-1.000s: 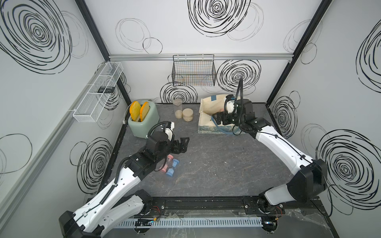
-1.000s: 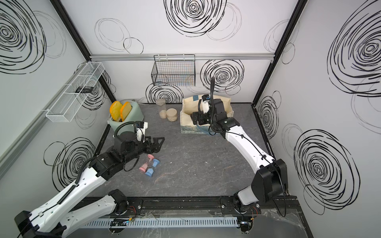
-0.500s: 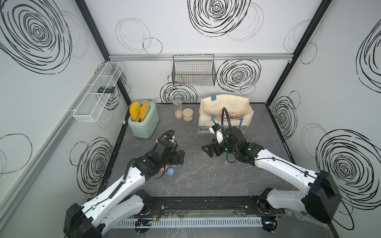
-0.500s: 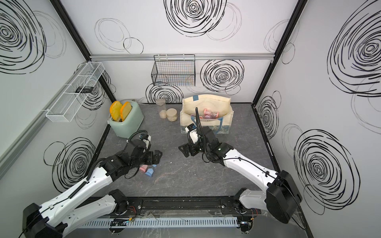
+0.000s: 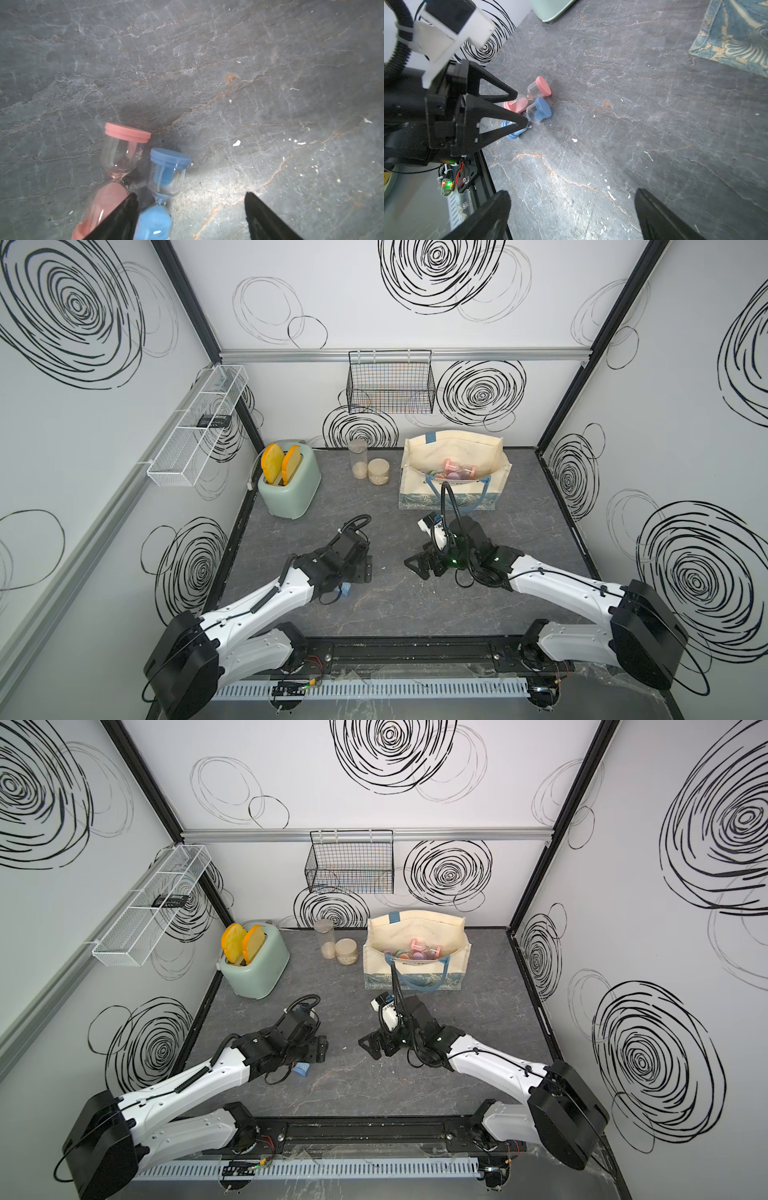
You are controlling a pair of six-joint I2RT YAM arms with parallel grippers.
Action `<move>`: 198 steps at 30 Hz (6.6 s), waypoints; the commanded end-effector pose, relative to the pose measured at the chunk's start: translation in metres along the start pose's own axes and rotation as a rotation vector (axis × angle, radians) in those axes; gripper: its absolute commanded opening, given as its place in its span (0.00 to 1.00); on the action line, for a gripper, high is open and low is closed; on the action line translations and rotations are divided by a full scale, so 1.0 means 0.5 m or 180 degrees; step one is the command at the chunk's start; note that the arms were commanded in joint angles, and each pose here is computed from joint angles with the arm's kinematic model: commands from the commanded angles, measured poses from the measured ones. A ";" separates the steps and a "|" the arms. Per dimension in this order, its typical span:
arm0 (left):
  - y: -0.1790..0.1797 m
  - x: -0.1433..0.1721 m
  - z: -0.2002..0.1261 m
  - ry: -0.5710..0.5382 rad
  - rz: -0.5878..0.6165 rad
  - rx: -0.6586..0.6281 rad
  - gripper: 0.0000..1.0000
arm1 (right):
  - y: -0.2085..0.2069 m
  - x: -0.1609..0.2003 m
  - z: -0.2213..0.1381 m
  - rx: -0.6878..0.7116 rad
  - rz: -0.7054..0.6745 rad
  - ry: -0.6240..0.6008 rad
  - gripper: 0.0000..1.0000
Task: Put the hourglass into the canvas bag
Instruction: Pick up the hourglass from the center of the board, then place the hourglass in the canvas bag, then pick up the hourglass from the center of the board.
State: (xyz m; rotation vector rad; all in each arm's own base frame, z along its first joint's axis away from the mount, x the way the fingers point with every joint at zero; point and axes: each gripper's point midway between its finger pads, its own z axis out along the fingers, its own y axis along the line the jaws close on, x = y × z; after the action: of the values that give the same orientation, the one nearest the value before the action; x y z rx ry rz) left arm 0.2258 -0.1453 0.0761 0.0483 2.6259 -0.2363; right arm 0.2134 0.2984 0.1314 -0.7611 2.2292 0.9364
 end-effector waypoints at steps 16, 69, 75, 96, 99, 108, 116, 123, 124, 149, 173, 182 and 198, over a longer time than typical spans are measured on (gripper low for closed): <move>0.025 0.007 0.085 0.0080 -0.0059 -0.0241 0.70 | -0.004 0.027 0.026 -0.0049 0.0055 0.0060 0.97; -0.182 -0.301 -0.196 -0.1568 -0.0058 0.0760 0.32 | -0.133 -0.113 -0.164 0.0802 0.0472 -0.0803 0.97; -0.271 -0.397 -0.296 -0.2120 0.0128 0.1143 0.33 | -0.166 -0.163 -0.217 0.1013 0.0513 -0.0954 0.97; -0.506 -0.662 -0.309 -0.3154 0.0465 0.1569 0.32 | -0.304 -0.279 -0.299 0.1442 0.0855 -0.1344 0.97; -0.520 -0.688 -0.273 -0.3175 0.0462 0.1499 0.32 | -0.310 -0.286 -0.305 0.1490 0.0850 -0.1392 0.97; -0.535 -0.765 -0.152 -0.3178 0.0462 0.1243 0.33 | -0.318 -0.285 -0.318 0.1593 0.0877 -0.1412 0.97; -0.532 -0.774 0.010 -0.2816 0.0566 0.1048 0.35 | -0.312 -0.282 -0.316 0.1556 0.0818 -0.1394 0.97; -0.531 -0.752 0.112 -0.2493 0.0658 0.0911 0.41 | -0.304 -0.283 -0.312 0.1460 0.0812 -0.1402 0.97; -0.531 -0.747 0.126 -0.2449 0.0674 0.0885 0.44 | -0.304 -0.282 -0.313 0.1475 0.0808 -0.1409 0.97; -0.477 -0.725 -0.201 -0.2620 0.0639 0.1291 0.90 | -0.199 -0.293 -0.270 0.1024 0.0488 -0.1213 0.97; -0.017 -0.242 -0.127 -0.1228 -0.0175 -0.0002 0.98 | -0.030 -0.091 -0.078 0.0042 -0.0010 -0.0576 0.97; 0.097 -0.112 -0.005 -0.0561 -0.0443 -0.0414 0.99 | -0.014 -0.021 -0.011 0.0000 0.0098 -0.0244 0.97; 0.139 -0.027 0.079 -0.0129 -0.0523 -0.0700 0.89 | -0.015 0.014 0.024 0.0039 0.0167 -0.0056 0.97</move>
State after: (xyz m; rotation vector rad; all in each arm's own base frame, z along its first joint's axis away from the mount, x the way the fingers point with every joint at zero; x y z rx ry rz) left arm 0.2617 -0.0894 0.0452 -0.1897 2.6115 -0.0258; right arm 0.2165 0.2983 0.1166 -0.6943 2.2596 0.9458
